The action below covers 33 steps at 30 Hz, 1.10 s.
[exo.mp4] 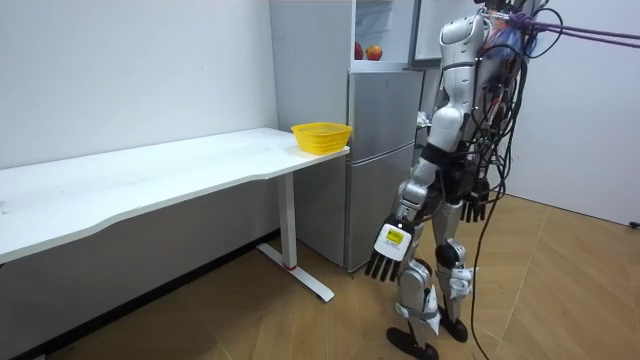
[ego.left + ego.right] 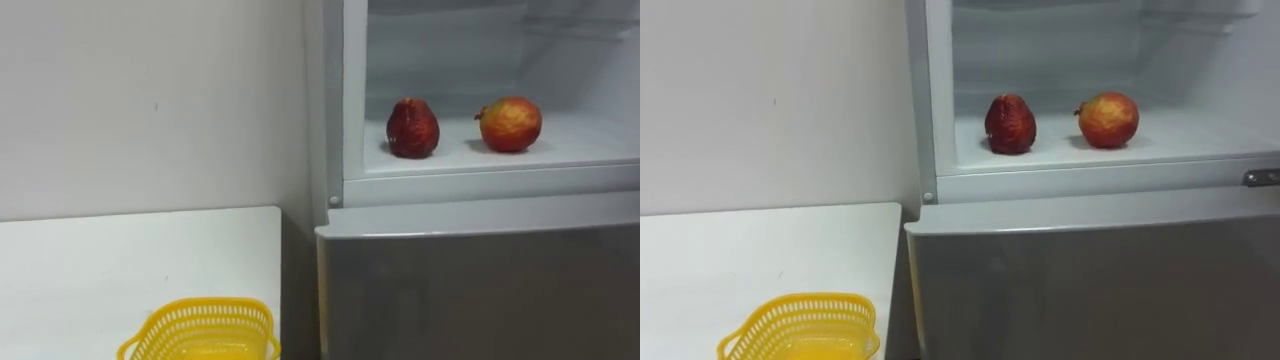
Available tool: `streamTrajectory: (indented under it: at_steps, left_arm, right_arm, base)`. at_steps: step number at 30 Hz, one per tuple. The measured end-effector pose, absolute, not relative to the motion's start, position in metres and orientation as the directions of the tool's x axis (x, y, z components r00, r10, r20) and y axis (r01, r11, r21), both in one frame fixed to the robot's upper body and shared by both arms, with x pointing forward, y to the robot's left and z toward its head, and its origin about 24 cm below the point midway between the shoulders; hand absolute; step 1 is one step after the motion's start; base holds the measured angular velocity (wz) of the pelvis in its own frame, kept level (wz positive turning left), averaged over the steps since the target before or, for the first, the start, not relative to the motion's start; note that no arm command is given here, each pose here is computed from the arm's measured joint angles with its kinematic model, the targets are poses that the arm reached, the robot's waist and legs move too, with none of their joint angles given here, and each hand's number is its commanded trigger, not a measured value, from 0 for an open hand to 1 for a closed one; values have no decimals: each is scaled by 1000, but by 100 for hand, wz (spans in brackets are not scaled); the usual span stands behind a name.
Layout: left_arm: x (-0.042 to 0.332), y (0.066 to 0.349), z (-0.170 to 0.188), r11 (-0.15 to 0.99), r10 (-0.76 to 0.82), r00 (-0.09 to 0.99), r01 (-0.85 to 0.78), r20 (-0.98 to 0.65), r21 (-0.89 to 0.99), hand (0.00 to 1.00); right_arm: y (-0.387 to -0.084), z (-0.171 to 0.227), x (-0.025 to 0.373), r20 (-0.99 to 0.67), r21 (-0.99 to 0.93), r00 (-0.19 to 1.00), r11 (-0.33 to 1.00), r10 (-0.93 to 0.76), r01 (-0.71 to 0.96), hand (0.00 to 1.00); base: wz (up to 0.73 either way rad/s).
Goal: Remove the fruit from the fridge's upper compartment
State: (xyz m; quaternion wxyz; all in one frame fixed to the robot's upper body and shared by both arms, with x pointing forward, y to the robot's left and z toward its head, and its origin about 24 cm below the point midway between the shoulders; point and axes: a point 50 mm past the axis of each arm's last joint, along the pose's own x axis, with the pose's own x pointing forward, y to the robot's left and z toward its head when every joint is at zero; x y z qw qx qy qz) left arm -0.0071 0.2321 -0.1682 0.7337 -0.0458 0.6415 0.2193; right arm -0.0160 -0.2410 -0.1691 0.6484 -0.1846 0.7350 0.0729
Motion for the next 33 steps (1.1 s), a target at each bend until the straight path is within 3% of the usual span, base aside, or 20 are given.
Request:
streamTrajectory:
  at_steps: [10,23,29,33]
  left_arm:
    - [19,239,-167,969,237,124,38,-964,243,0]
    - [26,234,-168,943,216,111,234,-970,237,0]
    - [21,229,-169,929,194,90,304,-977,213,0]
    - [23,227,-169,912,194,95,350,-976,215,0]
  right_arm:
    - [-236,-170,-8,-982,-96,-108,894,-158,-438,0]
    - [-236,-171,9,-982,-144,-50,889,-184,-434,0]
    - [-237,-168,27,-969,-244,68,878,-238,-412,0]
    - [-240,-154,64,-913,-372,298,871,-280,-320,0]
  base:
    - [-4]
    - [-1]
    - [-1]
    - [-7]
